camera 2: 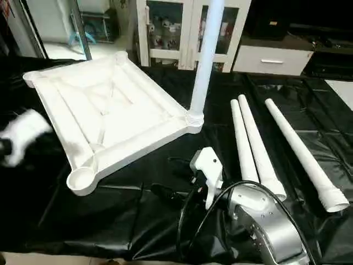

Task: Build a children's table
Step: Rotate table base

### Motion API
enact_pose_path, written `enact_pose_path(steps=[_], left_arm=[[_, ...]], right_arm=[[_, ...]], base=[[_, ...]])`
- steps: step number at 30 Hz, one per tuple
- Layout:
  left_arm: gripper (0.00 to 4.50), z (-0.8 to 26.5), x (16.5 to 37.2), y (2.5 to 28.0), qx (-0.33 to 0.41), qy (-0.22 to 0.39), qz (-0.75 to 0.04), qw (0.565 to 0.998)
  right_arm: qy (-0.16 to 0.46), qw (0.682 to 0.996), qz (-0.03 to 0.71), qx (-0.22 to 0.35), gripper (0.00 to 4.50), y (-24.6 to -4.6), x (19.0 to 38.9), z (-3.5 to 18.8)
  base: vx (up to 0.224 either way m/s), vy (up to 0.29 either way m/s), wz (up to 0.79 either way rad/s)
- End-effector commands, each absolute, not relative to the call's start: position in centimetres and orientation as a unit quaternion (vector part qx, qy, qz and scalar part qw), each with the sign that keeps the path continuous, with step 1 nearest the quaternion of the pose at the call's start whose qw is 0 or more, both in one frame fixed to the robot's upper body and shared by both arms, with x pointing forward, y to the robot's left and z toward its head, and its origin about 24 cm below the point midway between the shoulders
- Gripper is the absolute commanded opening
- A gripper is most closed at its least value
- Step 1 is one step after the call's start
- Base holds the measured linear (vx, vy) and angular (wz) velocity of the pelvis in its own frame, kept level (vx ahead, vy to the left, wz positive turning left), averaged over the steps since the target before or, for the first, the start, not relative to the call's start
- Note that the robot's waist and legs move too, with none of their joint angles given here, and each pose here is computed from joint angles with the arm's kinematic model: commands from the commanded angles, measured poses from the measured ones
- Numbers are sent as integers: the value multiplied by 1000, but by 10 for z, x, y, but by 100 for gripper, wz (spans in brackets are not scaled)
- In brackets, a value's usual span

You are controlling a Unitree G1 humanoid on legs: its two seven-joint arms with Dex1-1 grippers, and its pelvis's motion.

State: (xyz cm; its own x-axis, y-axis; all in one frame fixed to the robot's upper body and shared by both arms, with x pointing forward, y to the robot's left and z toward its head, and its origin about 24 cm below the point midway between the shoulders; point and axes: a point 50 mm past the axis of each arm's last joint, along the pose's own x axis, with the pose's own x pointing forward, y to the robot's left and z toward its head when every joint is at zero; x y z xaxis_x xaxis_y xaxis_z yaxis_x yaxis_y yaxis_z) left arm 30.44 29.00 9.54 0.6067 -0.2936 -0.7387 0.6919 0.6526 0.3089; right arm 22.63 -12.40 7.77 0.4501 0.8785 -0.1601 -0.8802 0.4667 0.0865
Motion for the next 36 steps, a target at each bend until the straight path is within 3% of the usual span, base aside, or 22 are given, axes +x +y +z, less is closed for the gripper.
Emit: enact_pose_path(steps=[1,14,29,36], left_arm=[[146,85,303,276,301,349,-324,827],[146,84,303,203,245,280,-457,808],[146,71,299,133,228,238,-535,778],[146,70,304,99,207,197,-551,784]], right_arm=[[88,852,516,-14,402,-126,227,81],[87,880,467,-32,402,-143,236,79],[87,900,424,-52,402,-158,242,80],[80,906,411,-58,402,-164,244,85]], base=[[0,0,0],[0,0,0],[0,0,0],[0,0,0]])
